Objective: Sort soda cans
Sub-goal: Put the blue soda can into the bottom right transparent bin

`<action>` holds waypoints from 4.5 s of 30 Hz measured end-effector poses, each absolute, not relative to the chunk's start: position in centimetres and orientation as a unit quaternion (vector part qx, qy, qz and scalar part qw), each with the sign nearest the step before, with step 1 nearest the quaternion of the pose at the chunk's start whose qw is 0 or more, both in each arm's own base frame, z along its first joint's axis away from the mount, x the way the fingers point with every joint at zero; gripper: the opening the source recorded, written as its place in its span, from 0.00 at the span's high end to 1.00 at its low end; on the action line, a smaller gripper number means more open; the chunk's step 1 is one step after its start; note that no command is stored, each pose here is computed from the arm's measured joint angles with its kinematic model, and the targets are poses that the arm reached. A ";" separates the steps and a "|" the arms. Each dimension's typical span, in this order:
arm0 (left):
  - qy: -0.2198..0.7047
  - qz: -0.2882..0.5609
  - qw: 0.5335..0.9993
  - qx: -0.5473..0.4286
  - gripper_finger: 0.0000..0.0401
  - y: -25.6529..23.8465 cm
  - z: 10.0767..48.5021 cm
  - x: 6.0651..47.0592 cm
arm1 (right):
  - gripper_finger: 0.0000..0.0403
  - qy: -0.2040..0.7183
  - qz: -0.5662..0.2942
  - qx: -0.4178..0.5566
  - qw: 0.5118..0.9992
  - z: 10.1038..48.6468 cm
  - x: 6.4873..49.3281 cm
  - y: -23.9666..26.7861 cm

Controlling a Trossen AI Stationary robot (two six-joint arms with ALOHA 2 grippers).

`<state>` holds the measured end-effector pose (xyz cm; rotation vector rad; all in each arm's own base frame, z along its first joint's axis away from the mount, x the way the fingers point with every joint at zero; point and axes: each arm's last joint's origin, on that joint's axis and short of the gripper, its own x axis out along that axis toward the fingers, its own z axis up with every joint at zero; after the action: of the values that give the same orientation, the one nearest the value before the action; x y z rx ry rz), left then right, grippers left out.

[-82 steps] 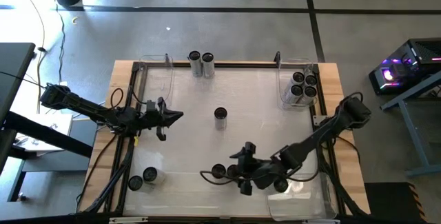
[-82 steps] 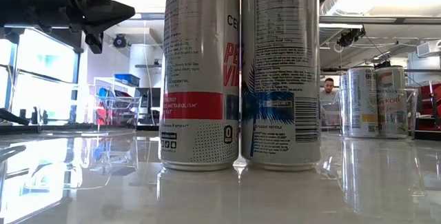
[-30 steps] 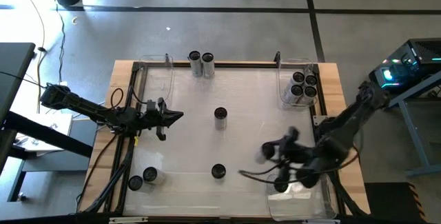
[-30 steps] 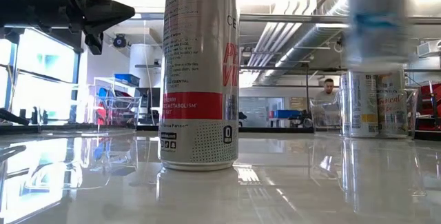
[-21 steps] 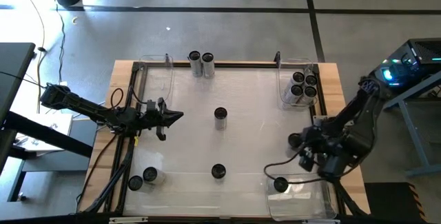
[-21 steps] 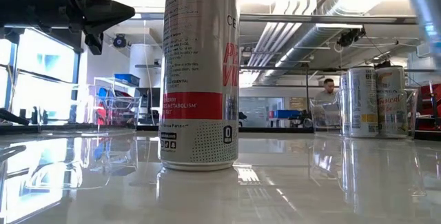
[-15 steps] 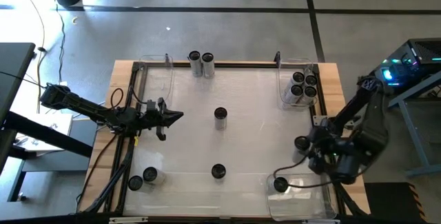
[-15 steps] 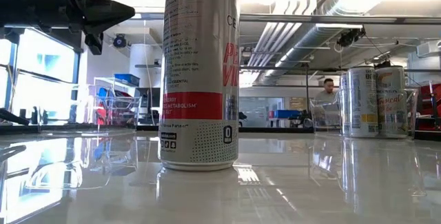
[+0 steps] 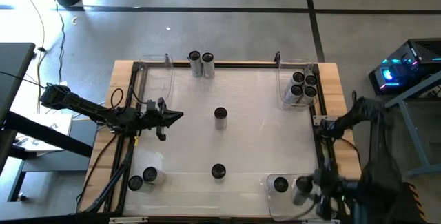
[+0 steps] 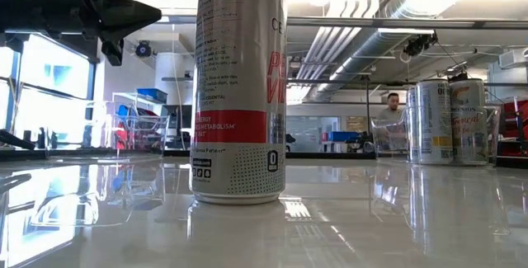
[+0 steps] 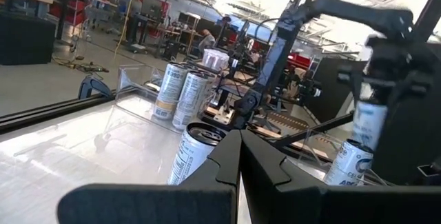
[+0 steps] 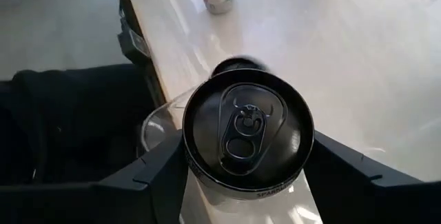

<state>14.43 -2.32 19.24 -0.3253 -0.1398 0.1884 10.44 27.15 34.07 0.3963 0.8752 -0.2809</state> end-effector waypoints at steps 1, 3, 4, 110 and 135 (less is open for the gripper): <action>-0.069 0.094 0.980 -0.162 1.00 -2.3 19.2 14.4 | 0.42 0.414 -0.143 0.186 0.880 33.2 10.5 28.0; -0.070 0.094 0.980 -0.161 1.00 -2.3 19.2 14.4 | 0.42 0.403 -0.156 0.179 0.884 31.5 10.7 29.5; -0.070 0.096 0.980 -0.162 1.00 -2.3 19.2 14.4 | 0.42 0.395 -0.162 0.178 0.886 30.7 10.9 30.2; 0.458 0.267 0.848 0.025 0.29 21.9 31.1 23.8 | 0.21 0.454 -0.156 -0.029 0.877 23.9 29.4 16.6; 0.526 0.236 0.816 0.033 0.12 27.9 24.8 25.6 | 0.21 0.378 -0.178 0.034 0.908 23.5 29.4 16.8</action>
<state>25.60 27.85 24.79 0.0696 1.1215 0.5040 29.38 16.76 23.51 0.0710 0.7802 -0.3679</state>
